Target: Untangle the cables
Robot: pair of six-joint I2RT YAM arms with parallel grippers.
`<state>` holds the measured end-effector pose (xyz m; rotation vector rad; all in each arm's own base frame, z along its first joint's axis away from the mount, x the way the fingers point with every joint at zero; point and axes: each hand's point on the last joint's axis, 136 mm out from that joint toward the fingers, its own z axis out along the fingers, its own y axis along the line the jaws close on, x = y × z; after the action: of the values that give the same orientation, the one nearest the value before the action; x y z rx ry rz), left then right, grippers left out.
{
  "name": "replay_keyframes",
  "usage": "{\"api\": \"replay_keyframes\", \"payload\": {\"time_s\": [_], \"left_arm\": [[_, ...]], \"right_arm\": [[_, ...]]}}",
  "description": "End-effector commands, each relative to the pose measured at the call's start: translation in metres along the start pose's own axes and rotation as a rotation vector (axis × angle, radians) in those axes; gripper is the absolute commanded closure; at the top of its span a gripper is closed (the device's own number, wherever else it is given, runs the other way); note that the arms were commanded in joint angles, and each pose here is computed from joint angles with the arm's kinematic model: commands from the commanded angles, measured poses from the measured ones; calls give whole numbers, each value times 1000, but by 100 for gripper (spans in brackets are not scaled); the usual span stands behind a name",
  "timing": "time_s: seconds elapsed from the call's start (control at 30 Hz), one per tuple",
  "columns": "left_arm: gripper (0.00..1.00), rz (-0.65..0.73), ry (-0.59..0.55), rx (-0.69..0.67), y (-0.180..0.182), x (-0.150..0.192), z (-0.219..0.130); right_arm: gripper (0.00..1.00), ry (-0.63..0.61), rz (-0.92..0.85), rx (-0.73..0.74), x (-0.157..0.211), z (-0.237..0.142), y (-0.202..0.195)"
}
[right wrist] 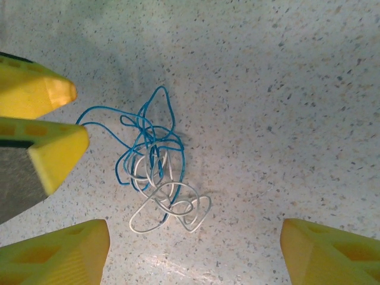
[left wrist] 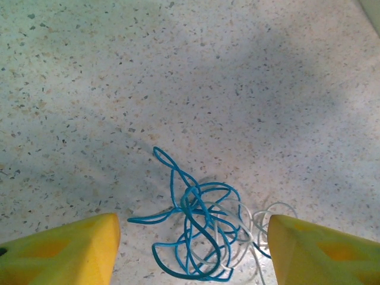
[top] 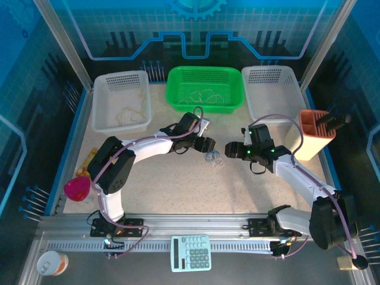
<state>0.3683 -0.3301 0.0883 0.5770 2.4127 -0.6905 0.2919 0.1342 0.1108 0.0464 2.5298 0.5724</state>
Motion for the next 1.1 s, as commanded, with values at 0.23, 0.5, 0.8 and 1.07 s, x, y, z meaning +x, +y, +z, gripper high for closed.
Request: {"api": "replay_keyframes", "payload": {"time_s": [0.23,0.5,0.8,1.07], "left_arm": [[71,14,30,-35,5,5,15],[100,-10,-18,-15,-5,-9,-5],[100,-19,-116,2,-17,-41,-48],[100,-30,-226,44,-26,-73,-95]], "right_arm": [[24,76,-9,-52,16,27,13],[25,112,-38,-34,16,57,24],[41,158,-15,-5,28,82,13],[70,172,-2,8,36,91,6]]}}
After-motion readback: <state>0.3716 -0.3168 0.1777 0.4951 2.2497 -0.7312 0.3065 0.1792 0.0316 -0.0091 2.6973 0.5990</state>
